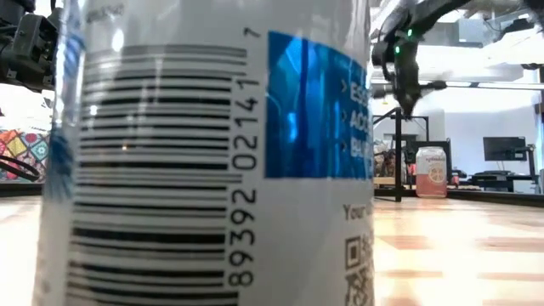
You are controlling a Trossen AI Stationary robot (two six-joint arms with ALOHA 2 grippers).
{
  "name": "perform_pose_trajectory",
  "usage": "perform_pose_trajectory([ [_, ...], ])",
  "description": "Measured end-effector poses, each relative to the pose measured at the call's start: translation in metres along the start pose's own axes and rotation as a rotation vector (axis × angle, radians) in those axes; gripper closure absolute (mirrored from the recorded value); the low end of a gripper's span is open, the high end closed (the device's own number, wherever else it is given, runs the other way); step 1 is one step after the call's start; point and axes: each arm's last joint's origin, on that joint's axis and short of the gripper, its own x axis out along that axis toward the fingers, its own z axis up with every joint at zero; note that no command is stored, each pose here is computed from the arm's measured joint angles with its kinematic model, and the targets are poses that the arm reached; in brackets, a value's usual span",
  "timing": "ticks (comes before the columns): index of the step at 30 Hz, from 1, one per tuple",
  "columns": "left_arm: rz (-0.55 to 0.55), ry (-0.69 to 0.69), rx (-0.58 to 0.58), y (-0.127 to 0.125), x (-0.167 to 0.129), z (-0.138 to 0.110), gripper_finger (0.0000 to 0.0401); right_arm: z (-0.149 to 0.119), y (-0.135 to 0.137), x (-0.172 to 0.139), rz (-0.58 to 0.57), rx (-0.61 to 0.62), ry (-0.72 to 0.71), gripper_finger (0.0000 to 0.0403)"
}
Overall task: Place canned beverage on shelf
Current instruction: Put the orange white soda can on the shelf aligned with the other orange white soda can
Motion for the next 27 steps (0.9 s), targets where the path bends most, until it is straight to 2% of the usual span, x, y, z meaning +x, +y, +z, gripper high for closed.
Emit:
perform_pose_trajectory([
  [4,0.000,0.000,0.000,0.000,0.000,0.000,0.0074,0.007,-0.003,0.035,-0.103,-0.032,0.128,0.0403],
  [9,0.001,0.000,0.000,0.000,0.000,0.000,0.0074,0.003,0.001,0.065,-0.148,-0.080,0.217,0.0403],
  [13,0.000,-0.001,0.000,0.000,0.000,0.000,0.0074,-0.001,0.000,0.078,-0.184,-0.127,0.290,0.0403],
  [22,0.001,-0.001,0.000,0.000,0.000,0.000,0.0074,-0.017,-0.013,0.097,-0.177,-0.099,0.487,0.0403],
  [27,0.000,-0.001,0.000,0.000,0.000,0.000,0.0074,-0.023,-0.008,0.098,-0.215,-0.142,0.472,0.0403],
])
